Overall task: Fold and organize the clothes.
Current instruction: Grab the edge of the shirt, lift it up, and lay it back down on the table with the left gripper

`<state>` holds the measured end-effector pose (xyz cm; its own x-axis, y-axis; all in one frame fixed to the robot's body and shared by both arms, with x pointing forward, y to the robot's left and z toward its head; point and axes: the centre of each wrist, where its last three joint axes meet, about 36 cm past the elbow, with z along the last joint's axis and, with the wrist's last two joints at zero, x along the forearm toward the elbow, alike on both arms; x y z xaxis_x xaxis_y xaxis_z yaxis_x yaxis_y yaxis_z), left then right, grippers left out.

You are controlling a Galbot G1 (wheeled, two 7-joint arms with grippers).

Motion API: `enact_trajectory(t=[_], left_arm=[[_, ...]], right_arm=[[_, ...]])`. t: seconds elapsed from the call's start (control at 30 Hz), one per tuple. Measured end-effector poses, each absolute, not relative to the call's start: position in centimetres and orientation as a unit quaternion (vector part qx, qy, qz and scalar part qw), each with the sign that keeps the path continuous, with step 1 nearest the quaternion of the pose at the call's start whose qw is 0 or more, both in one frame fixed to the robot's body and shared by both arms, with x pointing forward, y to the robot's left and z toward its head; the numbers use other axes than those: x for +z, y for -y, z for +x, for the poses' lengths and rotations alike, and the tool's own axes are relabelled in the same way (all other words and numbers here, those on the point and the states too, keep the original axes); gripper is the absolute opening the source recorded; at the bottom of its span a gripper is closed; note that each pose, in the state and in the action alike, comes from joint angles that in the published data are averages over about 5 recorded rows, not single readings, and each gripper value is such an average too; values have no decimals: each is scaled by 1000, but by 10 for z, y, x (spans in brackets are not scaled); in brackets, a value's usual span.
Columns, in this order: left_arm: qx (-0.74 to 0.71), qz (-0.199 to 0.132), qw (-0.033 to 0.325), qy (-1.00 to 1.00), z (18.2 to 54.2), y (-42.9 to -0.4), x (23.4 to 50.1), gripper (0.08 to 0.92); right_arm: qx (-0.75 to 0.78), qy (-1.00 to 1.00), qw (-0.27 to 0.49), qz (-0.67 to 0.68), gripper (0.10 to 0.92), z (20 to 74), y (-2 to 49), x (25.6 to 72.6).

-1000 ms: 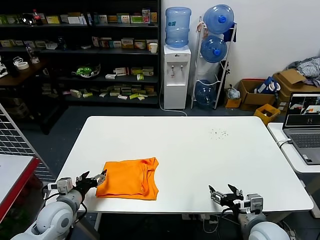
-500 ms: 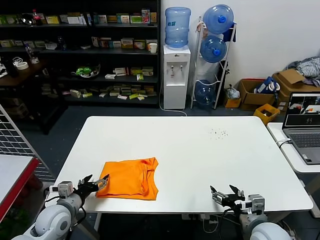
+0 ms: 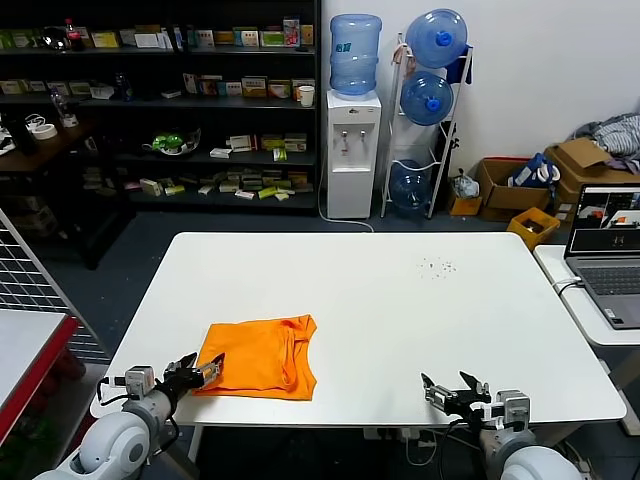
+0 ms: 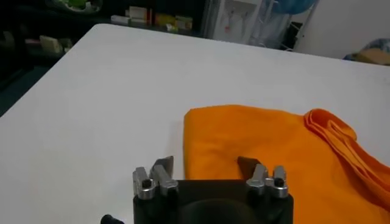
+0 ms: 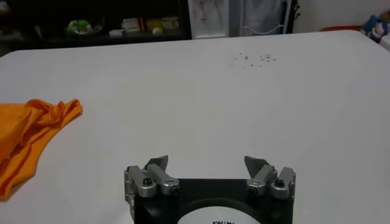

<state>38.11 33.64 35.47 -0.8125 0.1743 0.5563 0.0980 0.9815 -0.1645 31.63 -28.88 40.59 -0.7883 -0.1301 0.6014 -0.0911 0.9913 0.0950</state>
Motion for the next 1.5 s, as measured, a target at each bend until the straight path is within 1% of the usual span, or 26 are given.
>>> enact_trajectory(t=[0.2,0.5,0.63,0.73,0.97,1.23,1.5], left_arm=[[65,-73,296,950,381,-334,352,500],[68,-71,285,954,381,-330,352,240],[71,-69,279,955,380,-328,354,137],[72,-68,276,956,379,-325,355,107],[70,-65,263,960,375,-317,366,107],[46,-55,241,968,371,-312,403,107],[10,-22,228,973,373,-339,429,107]], right_arm=[[-31,945,320,58,823,316,289,406],[-31,944,322,60,823,315,287,405],[-31,944,322,60,823,315,287,404],[-31,944,322,60,823,315,287,404],[-32,945,320,59,823,315,287,404],[-32,947,315,61,823,318,289,406],[-34,949,307,68,823,322,288,409]])
